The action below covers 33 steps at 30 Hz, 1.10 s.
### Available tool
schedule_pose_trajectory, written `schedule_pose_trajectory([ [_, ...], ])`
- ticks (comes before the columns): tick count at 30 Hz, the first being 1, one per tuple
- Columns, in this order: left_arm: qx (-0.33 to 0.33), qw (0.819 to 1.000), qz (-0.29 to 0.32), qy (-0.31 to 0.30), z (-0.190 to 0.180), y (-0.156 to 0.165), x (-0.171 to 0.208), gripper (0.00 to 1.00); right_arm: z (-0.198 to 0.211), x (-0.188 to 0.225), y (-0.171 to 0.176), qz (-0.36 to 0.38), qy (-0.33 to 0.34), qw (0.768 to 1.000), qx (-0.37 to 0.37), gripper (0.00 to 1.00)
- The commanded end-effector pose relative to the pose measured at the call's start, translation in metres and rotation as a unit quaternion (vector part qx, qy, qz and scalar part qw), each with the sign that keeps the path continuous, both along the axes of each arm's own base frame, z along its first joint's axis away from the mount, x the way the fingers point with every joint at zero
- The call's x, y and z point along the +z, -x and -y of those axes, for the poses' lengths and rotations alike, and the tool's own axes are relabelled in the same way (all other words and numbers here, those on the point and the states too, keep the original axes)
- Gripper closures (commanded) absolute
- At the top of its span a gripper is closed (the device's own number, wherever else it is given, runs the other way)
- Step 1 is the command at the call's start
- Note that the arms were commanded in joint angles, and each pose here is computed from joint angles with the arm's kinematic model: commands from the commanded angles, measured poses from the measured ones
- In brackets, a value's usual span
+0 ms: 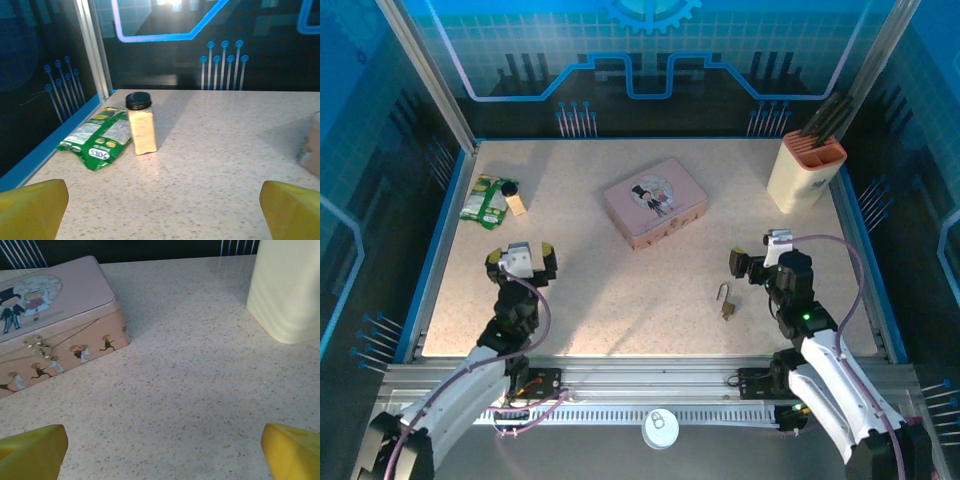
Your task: Unlock a padlock with a key
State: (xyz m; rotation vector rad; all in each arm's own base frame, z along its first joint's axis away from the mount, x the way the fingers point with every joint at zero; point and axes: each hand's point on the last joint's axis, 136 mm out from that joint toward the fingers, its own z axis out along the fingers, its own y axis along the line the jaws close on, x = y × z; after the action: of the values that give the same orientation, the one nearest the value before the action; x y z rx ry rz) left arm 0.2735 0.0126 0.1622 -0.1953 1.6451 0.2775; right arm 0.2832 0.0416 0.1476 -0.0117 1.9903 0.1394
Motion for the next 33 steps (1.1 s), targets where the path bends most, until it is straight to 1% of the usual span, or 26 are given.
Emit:
schedule_pose_trajectory([
  [1, -0.015, 1.000, 0.003, 0.011, -0.004, -0.008, -0.006, 0.01, 0.008, 0.019, -0.011, 0.058, 0.031, 0.998, -0.006, 0.00],
  [3, -0.035, 0.999, -0.023, 0.017, -0.001, -0.017, -0.018, 0.01, 0.008, 0.022, -0.014, 0.085, 0.044, 0.995, -0.006, 0.00],
  [5, -0.042, 0.999, -0.030, 0.018, 0.001, -0.025, -0.020, 0.01, 0.011, 0.025, -0.018, 0.111, 0.056, 0.992, -0.009, 0.00],
  [9, -0.088, 0.994, -0.056, 0.020, 0.014, -0.047, -0.027, 0.01, 0.009, 0.020, -0.027, 0.116, 0.081, 0.990, -0.001, 0.00],
  [11, -0.116, 0.992, -0.046, 0.025, 0.022, -0.057, -0.026, 0.01, 0.008, 0.015, -0.033, 0.115, 0.088, 0.989, 0.002, 0.00],
  [13, -0.129, 0.991, -0.028, 0.024, 0.027, -0.064, -0.023, 0.01, 0.007, 0.011, -0.039, 0.119, 0.093, 0.989, 0.004, 0.00],
  [15, -0.138, 0.990, -0.024, 0.018, 0.030, -0.073, -0.025, 0.01, 0.007, 0.009, -0.044, 0.122, 0.097, 0.988, 0.006, 0.00],
  [16, -0.151, 0.988, -0.025, 0.020, 0.033, -0.078, -0.025, 0.01, 0.006, 0.007, -0.047, 0.122, 0.100, 0.987, 0.010, 0.00],
  [17, -0.169, 0.984, -0.038, 0.035, 0.037, -0.082, -0.032, 0.01, 0.004, 0.005, -0.051, 0.121, 0.105, 0.987, 0.015, 0.01],
  [18, -0.196, 0.979, -0.040, 0.043, 0.044, -0.086, -0.034, 0.01, 0.003, 0.002, -0.053, 0.117, 0.111, 0.987, 0.020, 0.00],
  [19, -0.203, 0.977, -0.040, 0.043, 0.046, -0.088, -0.038, 0.01, 0.001, 0.000, -0.056, 0.115, 0.112, 0.987, 0.025, 0.00],
  [21, -0.176, 0.982, -0.040, 0.047, 0.037, -0.094, -0.049, 0.01, 0.001, -0.004, -0.060, 0.115, 0.111, 0.987, 0.027, 0.00],
  [23, -0.164, 0.985, -0.023, 0.044, 0.031, -0.098, -0.051, 0.01, -0.001, -0.006, -0.064, 0.119, 0.106, 0.987, 0.032, 0.00],
  [25, -0.156, 0.985, -0.048, 0.060, 0.027, -0.099, -0.057, 0.01, -0.001, -0.008, -0.069, 0.122, 0.098, 0.987, 0.037, 0.00],
  [27, -0.142, 0.986, -0.066, 0.063, 0.022, -0.109, -0.060, 0.01, 0.000, -0.009, -0.074, 0.126, 0.090, 0.987, 0.038, 0.00],
  [30, -0.118, 0.983, -0.113, 0.088, 0.012, -0.125, -0.067, 0.01, 0.003, -0.012, -0.082, 0.130, 0.081, 0.987, 0.038, 0.00],
  [31, -0.124, 0.982, -0.106, 0.099, 0.010, -0.125, -0.065, 0.01, 0.004, -0.014, -0.085, 0.130, 0.076, 0.988, 0.039, 0.00],
  [33, -0.123, 0.982, -0.107, 0.099, 0.009, -0.124, -0.066, 0.01, 0.006, -0.021, -0.089, 0.119, 0.069, 0.990, 0.039, 0.00],
])
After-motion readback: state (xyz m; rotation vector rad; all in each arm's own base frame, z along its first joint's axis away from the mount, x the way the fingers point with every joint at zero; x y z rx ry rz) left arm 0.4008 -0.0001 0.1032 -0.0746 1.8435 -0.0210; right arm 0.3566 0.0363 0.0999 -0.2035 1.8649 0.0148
